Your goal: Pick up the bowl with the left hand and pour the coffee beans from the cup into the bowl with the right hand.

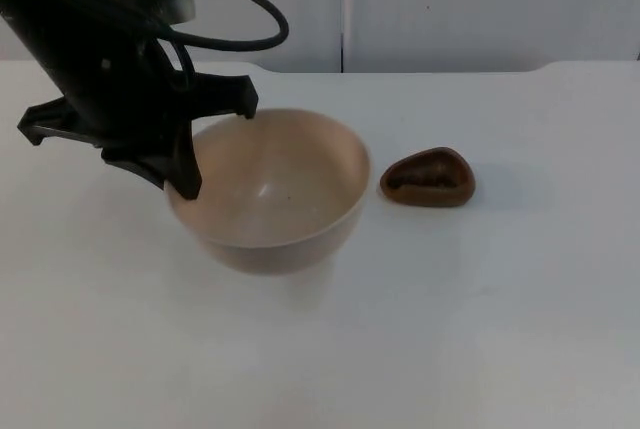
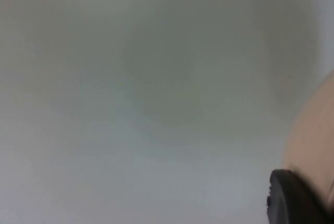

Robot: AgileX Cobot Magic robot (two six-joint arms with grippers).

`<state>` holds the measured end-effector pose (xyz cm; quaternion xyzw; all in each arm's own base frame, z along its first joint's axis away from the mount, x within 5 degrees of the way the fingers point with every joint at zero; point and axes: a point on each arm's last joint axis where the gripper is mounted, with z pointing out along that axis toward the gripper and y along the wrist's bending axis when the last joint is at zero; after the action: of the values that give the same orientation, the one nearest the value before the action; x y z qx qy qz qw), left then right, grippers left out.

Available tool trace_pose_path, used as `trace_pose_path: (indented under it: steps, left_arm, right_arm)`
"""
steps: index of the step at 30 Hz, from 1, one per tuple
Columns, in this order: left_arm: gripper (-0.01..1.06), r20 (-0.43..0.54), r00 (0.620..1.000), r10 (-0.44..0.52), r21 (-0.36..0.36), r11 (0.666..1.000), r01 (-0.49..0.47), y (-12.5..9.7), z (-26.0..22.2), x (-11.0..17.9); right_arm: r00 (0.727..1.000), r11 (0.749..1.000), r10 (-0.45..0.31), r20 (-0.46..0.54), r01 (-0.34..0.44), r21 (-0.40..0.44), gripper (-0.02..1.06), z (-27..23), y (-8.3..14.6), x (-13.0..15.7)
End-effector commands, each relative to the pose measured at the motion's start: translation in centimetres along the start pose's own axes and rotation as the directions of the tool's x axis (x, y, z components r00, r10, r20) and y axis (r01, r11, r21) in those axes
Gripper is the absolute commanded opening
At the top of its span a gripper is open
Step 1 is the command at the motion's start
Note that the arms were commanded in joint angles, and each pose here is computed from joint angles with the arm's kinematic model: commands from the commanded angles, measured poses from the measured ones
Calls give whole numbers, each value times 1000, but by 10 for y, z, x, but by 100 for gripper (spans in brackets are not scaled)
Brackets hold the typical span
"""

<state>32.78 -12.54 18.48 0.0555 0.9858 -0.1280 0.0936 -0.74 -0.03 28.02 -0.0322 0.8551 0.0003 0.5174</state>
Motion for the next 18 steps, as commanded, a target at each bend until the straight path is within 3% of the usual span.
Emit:
trace_pose_path:
  steps: [1,6,8,14,18]
  left_arm:
    - [0,9,1000,-3,12,1000,3,-2,-5,-1]
    - [0,13,999,-45,42,998,45,-4,-5,-1]
    - [0,15,992,-123,33,992,122,-3,-5,-2]
    - [0,42,964,-264,-72,961,266,7,-3,-2]
    - [0,76,960,-269,-113,954,277,7,-2,-3]
  right_arm:
    - [1000,1000,3,7,-3,5,105,0,0,0]
    - [1000,1000,21,8,-21,-17,105,0,2,0]
    - [1000,999,27,8,-27,-28,105,0,3,0]
    - [999,997,45,10,-45,-62,105,0,6,0]
    - [999,997,46,10,-46,-64,105,0,6,0]
